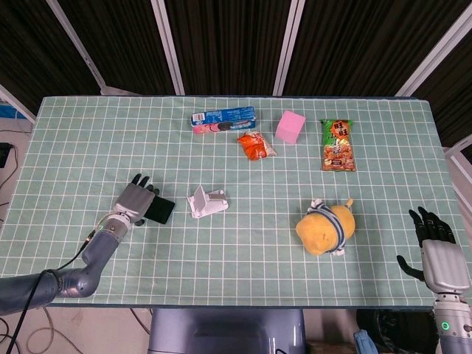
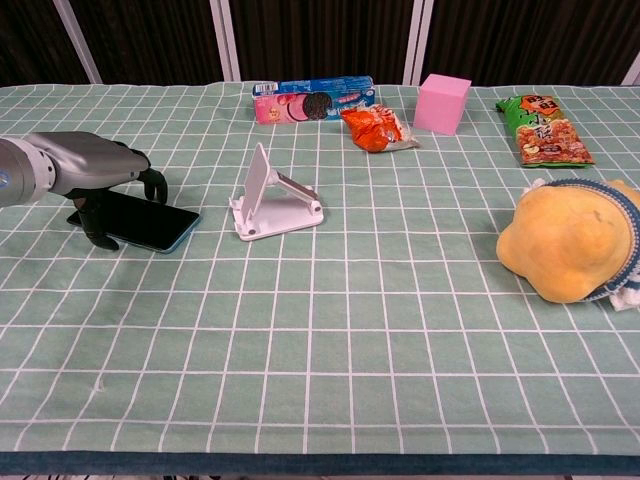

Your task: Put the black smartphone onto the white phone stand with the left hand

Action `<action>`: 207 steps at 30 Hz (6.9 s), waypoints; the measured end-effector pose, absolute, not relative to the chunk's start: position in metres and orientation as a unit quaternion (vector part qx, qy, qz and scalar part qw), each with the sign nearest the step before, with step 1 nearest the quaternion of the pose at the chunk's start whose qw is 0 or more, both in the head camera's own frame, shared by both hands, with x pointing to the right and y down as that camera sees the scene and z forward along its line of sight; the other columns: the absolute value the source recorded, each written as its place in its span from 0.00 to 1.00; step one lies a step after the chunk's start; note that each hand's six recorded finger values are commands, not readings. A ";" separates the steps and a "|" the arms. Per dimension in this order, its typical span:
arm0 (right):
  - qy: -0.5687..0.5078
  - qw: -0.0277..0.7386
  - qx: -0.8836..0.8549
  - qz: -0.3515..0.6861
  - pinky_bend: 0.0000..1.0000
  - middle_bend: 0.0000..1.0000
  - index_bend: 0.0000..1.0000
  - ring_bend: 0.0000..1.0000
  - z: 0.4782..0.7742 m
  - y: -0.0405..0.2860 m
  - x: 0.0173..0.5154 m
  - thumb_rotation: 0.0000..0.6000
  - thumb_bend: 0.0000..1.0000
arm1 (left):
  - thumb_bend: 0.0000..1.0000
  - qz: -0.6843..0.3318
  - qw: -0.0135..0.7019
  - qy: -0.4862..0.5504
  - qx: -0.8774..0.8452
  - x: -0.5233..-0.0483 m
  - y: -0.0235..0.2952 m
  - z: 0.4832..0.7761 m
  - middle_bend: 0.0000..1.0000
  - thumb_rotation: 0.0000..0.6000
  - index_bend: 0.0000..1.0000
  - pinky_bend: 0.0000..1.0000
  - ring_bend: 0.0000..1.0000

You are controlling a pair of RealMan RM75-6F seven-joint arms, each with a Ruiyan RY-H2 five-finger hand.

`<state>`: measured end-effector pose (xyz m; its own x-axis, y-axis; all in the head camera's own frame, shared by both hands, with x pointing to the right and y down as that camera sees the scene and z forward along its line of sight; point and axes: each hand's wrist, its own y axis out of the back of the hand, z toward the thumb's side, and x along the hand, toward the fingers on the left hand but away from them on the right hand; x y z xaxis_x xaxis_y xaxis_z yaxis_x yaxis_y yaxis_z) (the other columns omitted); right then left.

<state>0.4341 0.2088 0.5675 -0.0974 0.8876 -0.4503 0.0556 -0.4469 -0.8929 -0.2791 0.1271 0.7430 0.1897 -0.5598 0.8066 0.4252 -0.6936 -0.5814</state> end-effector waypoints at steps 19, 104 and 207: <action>-0.404 0.336 -0.581 0.621 0.12 0.00 0.00 0.00 0.567 0.209 0.434 1.00 0.35 | 0.16 -0.635 0.387 0.047 -0.667 -0.281 0.129 0.747 0.35 1.00 0.32 0.00 0.00; -0.408 0.330 -0.587 0.616 0.12 0.00 0.00 0.00 0.568 0.209 0.435 1.00 0.35 | 0.51 -0.449 0.007 0.496 -0.743 -0.191 0.125 0.668 0.62 1.00 0.58 0.00 0.13; -0.410 0.330 -0.587 0.615 0.12 0.00 0.00 0.00 0.567 0.209 0.435 1.00 0.35 | 0.38 -0.421 -0.038 0.471 -0.775 -0.185 0.131 0.712 0.23 1.00 0.26 0.00 0.05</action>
